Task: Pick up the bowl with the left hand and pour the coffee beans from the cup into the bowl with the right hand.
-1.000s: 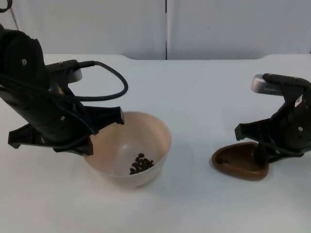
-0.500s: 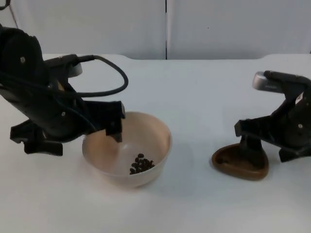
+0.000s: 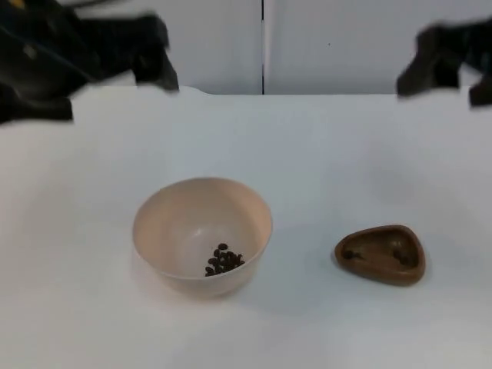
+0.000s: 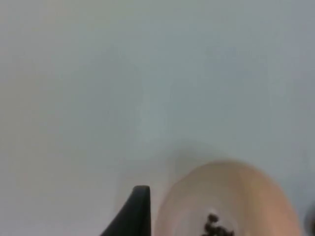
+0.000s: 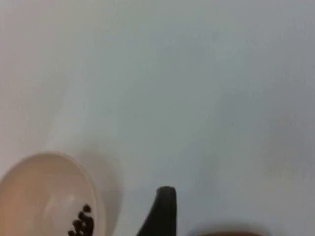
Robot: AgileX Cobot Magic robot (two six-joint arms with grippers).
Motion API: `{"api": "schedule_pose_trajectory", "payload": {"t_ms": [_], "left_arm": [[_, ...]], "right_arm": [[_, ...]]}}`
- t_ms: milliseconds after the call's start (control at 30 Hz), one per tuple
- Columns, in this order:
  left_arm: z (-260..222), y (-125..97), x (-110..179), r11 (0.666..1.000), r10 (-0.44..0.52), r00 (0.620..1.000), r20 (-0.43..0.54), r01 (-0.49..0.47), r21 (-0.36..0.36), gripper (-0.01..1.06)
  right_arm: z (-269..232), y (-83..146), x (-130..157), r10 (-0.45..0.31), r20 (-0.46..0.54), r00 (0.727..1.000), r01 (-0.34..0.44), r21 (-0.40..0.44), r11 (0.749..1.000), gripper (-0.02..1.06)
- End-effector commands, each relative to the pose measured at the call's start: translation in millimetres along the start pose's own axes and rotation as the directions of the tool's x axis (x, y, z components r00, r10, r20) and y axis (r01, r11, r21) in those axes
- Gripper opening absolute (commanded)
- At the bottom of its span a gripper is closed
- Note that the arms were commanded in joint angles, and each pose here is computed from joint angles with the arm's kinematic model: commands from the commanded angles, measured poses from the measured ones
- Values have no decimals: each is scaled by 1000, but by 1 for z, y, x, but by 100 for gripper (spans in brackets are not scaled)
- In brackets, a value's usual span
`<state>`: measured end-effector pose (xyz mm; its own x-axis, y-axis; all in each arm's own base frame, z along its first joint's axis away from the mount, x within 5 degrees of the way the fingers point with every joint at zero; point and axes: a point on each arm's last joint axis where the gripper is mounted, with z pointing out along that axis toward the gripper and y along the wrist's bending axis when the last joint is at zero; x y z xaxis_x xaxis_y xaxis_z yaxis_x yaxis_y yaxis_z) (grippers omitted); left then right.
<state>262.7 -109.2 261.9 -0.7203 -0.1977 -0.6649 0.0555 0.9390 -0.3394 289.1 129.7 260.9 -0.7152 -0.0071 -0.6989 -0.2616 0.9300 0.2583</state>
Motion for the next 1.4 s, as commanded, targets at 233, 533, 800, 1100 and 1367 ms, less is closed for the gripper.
{"api": "schedule_pose_trajectory", "payload": {"t_ms": [233, 533, 800, 1100, 1367], "left_arm": [[-129, 0, -14, 992, 86, 950, 300, -109, 59, 105], [-217, 18, 6, 986, 123, 859, 498, -164, 38, 105], [-238, 29, 23, 990, 116, 867, 485, -140, 13, 105], [-262, 42, 44, 986, 157, 860, 485, -165, -27, 105], [-282, 58, 70, 978, 208, 862, 461, -196, -74, 105]], "right_arm": [[-118, 18, -23, -101, 305, 947, 125, -61, 990, 75], [-174, 22, -14, -149, 396, 906, 193, -73, 979, 75], [-203, 24, 1, -231, 384, 894, 276, -67, 959, 75], [-230, 18, 34, -247, 410, 878, 301, -72, 951, 75], [-241, 9, 72, -270, 438, 858, 329, -63, 942, 75]]}}
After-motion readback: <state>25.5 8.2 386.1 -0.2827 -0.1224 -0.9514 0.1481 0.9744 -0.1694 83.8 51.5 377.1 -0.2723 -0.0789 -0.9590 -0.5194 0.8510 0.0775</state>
